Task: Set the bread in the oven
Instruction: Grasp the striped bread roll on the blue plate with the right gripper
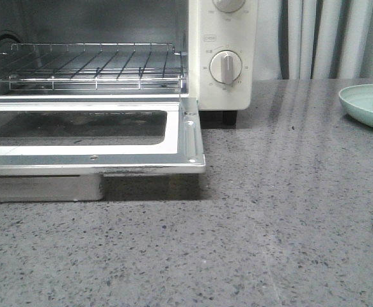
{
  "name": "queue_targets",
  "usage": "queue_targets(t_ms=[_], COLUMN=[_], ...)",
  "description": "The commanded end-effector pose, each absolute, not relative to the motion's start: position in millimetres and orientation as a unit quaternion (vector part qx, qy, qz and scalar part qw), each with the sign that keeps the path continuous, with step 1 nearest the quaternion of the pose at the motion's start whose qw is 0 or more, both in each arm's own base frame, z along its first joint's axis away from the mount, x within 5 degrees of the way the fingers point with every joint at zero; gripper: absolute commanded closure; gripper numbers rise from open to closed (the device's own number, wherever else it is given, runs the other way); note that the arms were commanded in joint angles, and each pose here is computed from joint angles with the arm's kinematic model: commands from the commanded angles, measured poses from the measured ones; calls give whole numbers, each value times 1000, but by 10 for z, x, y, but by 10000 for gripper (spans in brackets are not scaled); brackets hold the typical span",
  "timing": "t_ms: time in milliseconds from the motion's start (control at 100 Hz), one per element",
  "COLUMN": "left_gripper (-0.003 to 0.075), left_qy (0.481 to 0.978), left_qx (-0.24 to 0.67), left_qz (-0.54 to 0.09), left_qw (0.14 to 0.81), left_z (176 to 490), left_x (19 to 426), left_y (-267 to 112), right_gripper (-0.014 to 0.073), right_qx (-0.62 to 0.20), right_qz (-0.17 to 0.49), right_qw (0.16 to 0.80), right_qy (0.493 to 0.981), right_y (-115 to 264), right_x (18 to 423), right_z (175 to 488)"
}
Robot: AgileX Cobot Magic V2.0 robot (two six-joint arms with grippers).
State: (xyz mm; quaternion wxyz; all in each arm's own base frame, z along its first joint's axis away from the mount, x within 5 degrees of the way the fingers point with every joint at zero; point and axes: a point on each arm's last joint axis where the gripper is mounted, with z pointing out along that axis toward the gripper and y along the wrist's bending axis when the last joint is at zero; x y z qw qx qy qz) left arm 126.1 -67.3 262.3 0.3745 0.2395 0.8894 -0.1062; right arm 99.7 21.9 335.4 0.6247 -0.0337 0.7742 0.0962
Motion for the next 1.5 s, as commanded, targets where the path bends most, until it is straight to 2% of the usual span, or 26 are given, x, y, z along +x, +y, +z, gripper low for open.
queue_targets(t_ms=[0, 80, 230, 300, 440, 560, 700, 1070, 1130, 1180, 1250, 1270, 1300, 1400, 1490], left_gripper=[741, 741, 741, 741, 741, 741, 741, 741, 741, 741, 741, 741, 741, 741, 741], left_qy=[860, 838, 786, 764, 734, 724, 725, 725, 725, 725, 725, 725, 725, 725, 725], left_qx=[212, 201, 191, 187, 182, 181, 181, 177, 177, 177, 177, 177, 177, 177, 177], left_qz=[-142, -164, -186, -191, -198, -201, -205, -217, -217, -217, -217, -217, -217, -217, -217], left_qw=[442, 480, 558, 587, 624, 635, 632, 629, 629, 629, 629, 629, 629, 629, 629], left_z=[2877, 3035, 3324, 3408, 3486, 3504, 3517, 3522, 3522, 3522, 3522, 3522, 3522, 3522, 3522], left_x=[1213, 1096, 822, 711, 547, 489, 473, 466, 466, 466, 466, 466, 466, 466, 466], left_y=[-669, -628, -502, -447, -367, -339, -339, -347, -347, -347, -347, -347, -347, -347, -347], right_gripper=[636, 571, 313, 242, 235, 235, 235, 235, 257, 326, 505, 592, 676, 666, 666], right_qx=[-15, 0, 45, 68, 68, 57, 102, 127, 132, 135, 135, 135, 134, 123, 115], right_qz=[75, 30, -45, -65, -53, -53, -36, -44, -39, -37, -39, -40, -42, -43, -40], right_qw=[607, 592, 569, 548, 497, 429, 370, 283, 270, 261, 251, 249, 248, 268, 332], right_qy=[791, 806, 820, 831, 863, 900, 923, 950, 953, 955, 958, 958, 959, 955, 935], right_y=[188, 122, -3, -31, 49, 118, 16, -121, -119, -113, -114, -115, -118, -120, -123], right_x=[1051, 1099, 1253, 1408, 1881, 2378, 2782, 3214, 3248, 3264, 3273, 3270, 3268, 3251, 3199], right_z=[3530, 3671, 4048, 4133, 4061, 3743, 3383, 2737, 2657, 2608, 2565, 2563, 2563, 2648, 2957])
